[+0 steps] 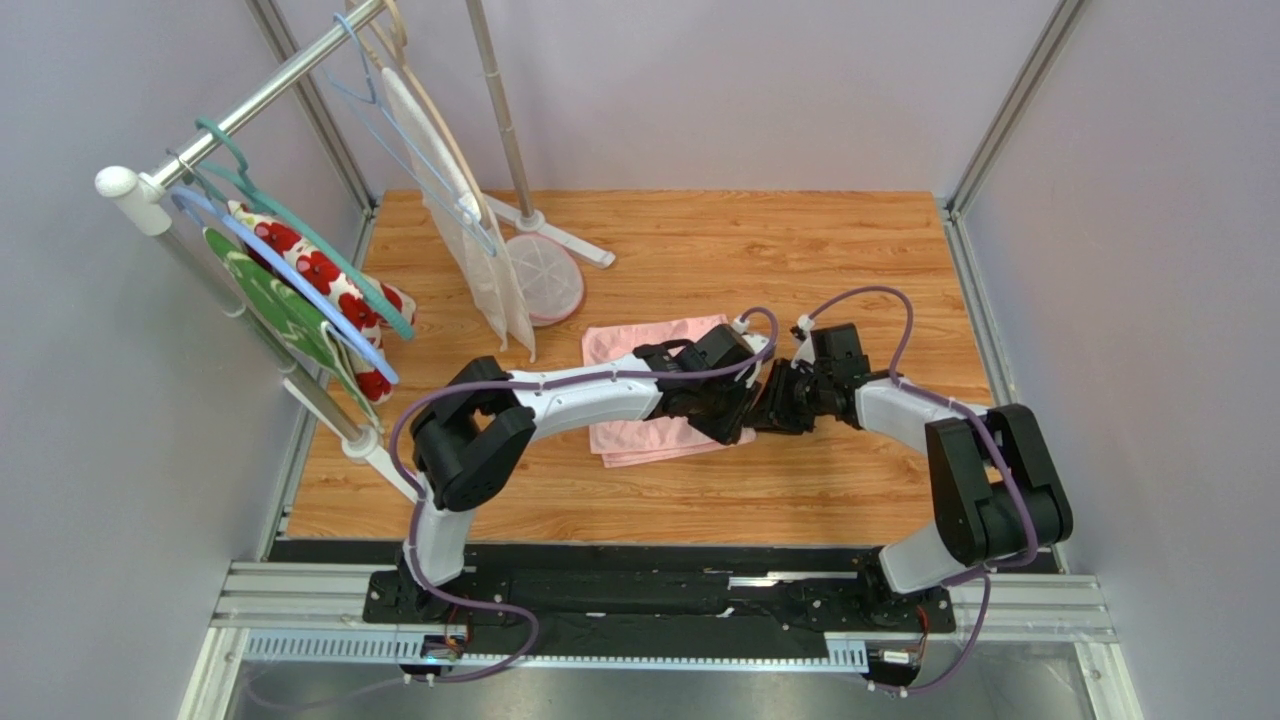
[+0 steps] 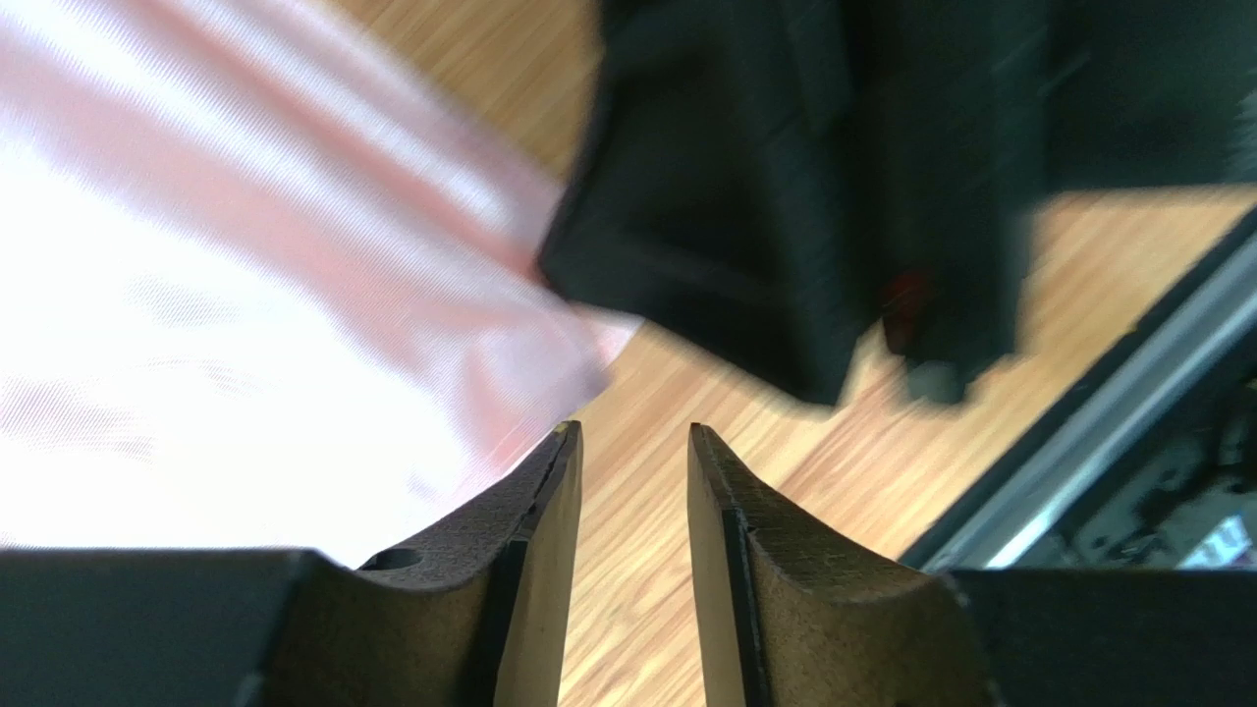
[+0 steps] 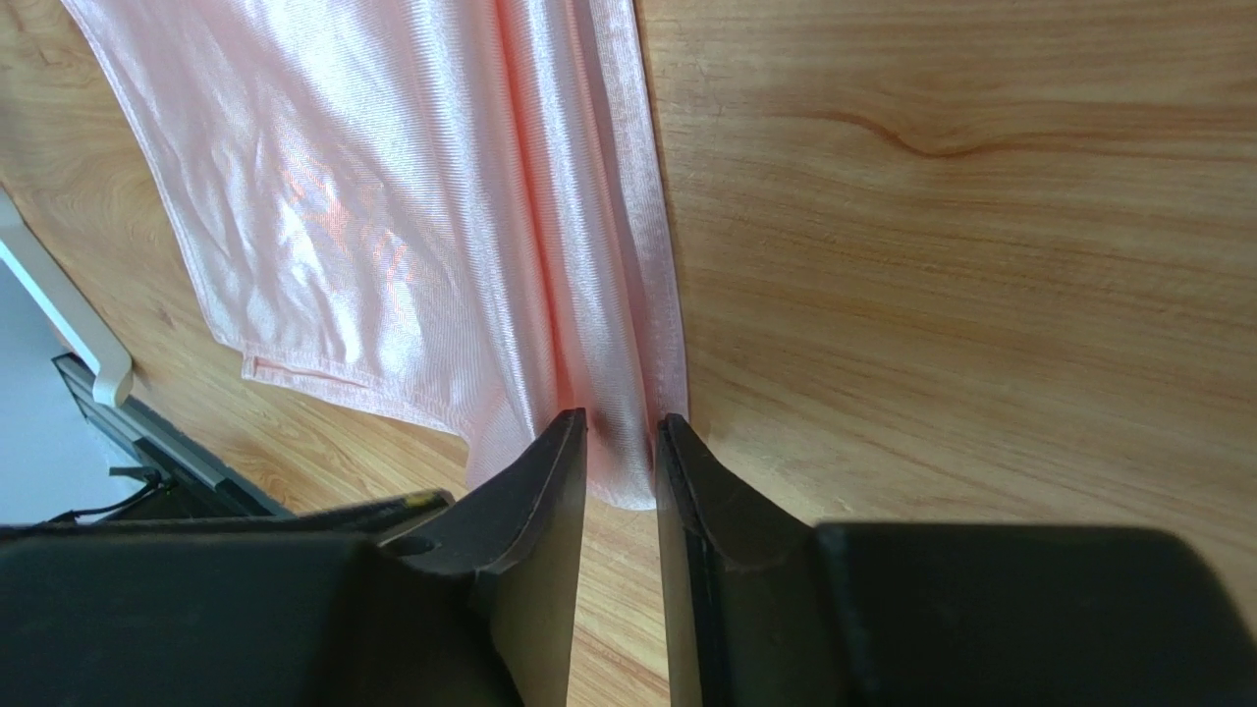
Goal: Fold the napkin into a case and place the utensils inside
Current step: Turn over the upper triangle folded napkin at the center of the board, then smooth out the upper triangle-folded napkin at the center of the board, then rotate the upper triangle-folded napkin at the center of the board.
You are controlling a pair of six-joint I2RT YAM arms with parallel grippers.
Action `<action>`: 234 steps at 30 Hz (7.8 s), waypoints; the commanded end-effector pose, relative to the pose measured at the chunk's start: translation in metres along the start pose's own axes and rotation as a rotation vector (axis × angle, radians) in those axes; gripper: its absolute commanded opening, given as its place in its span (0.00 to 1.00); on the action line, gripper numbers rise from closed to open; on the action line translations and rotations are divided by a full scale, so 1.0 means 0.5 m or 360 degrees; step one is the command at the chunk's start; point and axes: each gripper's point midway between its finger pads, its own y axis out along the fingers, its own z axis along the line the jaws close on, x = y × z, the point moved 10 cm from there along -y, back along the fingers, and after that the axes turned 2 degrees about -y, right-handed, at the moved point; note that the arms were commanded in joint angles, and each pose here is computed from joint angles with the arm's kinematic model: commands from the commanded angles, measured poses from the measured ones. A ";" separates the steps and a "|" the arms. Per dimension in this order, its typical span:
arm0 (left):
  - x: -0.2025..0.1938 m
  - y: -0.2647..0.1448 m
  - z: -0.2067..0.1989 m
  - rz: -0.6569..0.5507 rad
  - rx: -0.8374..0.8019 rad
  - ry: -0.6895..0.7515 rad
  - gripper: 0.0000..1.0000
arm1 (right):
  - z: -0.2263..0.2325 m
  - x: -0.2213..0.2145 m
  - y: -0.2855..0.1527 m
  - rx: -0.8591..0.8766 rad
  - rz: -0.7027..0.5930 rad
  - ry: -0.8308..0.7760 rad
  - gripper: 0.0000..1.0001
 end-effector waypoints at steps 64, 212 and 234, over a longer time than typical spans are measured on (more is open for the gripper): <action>0.032 -0.065 -0.027 -0.0128 0.0033 -0.0061 0.34 | 0.003 -0.035 -0.014 0.0152 -0.0021 0.0162 0.27; -0.012 0.009 0.225 -0.0037 0.0095 -0.0476 0.06 | -0.049 -0.011 -0.010 -0.0476 0.0036 0.0037 0.05; -0.068 -0.202 0.170 -0.0133 0.0069 -0.0340 0.41 | 0.071 -0.004 -0.122 -0.0209 -0.0112 -0.0229 0.22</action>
